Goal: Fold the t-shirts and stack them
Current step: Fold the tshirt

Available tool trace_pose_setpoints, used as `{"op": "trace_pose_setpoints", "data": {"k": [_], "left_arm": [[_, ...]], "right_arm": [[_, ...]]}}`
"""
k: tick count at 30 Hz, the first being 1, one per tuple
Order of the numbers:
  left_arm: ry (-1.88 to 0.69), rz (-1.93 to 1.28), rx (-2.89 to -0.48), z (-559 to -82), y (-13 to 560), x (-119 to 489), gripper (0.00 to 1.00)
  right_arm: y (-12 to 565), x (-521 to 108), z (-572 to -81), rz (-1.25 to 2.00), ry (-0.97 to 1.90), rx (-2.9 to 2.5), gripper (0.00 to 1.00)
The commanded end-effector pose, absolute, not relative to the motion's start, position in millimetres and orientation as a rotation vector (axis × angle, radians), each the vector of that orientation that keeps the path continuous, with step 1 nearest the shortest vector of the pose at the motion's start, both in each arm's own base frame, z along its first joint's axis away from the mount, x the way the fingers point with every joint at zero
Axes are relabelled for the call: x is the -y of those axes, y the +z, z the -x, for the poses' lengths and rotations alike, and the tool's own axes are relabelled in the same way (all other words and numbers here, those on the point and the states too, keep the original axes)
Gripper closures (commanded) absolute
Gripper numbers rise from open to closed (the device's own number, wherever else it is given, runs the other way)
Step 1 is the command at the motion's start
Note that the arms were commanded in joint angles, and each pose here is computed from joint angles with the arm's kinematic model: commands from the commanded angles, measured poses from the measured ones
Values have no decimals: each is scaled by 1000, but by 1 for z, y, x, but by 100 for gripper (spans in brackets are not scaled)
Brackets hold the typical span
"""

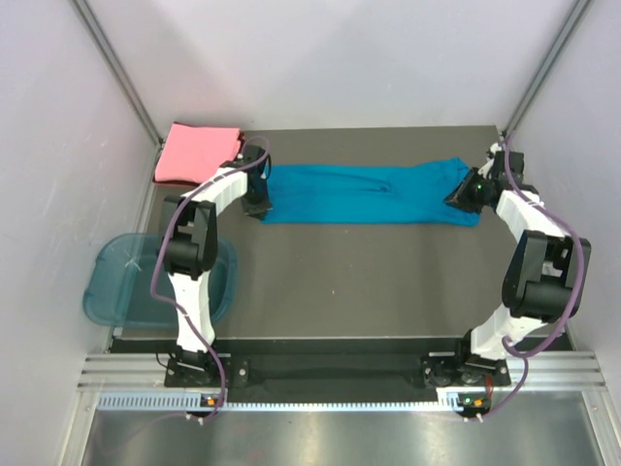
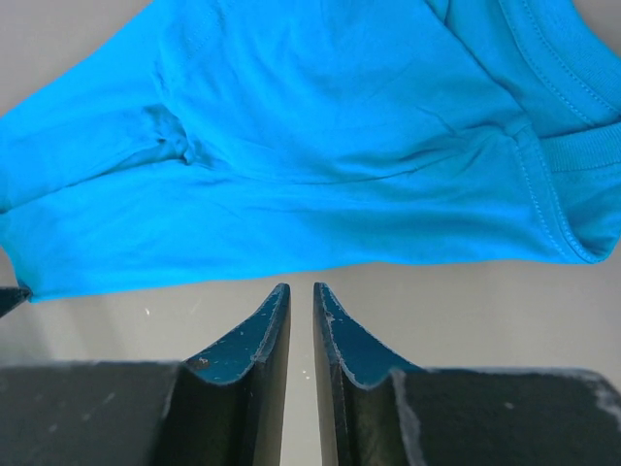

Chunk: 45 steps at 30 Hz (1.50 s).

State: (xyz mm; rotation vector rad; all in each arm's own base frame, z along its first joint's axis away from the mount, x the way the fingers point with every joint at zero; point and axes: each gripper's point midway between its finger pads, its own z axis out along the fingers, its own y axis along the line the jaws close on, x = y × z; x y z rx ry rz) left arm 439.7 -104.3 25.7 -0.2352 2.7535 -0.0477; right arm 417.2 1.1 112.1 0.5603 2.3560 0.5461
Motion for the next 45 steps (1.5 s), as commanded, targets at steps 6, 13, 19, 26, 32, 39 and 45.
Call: {"op": "trace_pose_setpoints", "data": {"k": [6, 13, 19, 26, 32, 39, 45], "left_arm": [[-24, 175, -2866, -395, 25, 103, 100], [12, 127, -2914, -352, 22, 118, 100], [36, 86, -2928, -323, 25, 127, 100], [39, 40, -2913, -297, 34, 139, 100], [21, -7, -2884, -288, 43, 151, 100], [-45, -19, -2876, -271, 53, 163, 100], [-24, -34, -2880, -255, 53, 164, 100]], "right_arm": [[143, 7, -428, -517, 533, -2279, 83], [125, 18, -419, -613, 515, -2311, 82], [111, 34, -412, -687, 413, -2342, 82], [84, 51, -437, -774, 361, -2341, 81], [69, 50, -467, -819, 435, -2270, 82], [43, 56, -486, -872, 421, -2292, 81], [26, 67, -488, -874, 348, -2361, 82]]}}
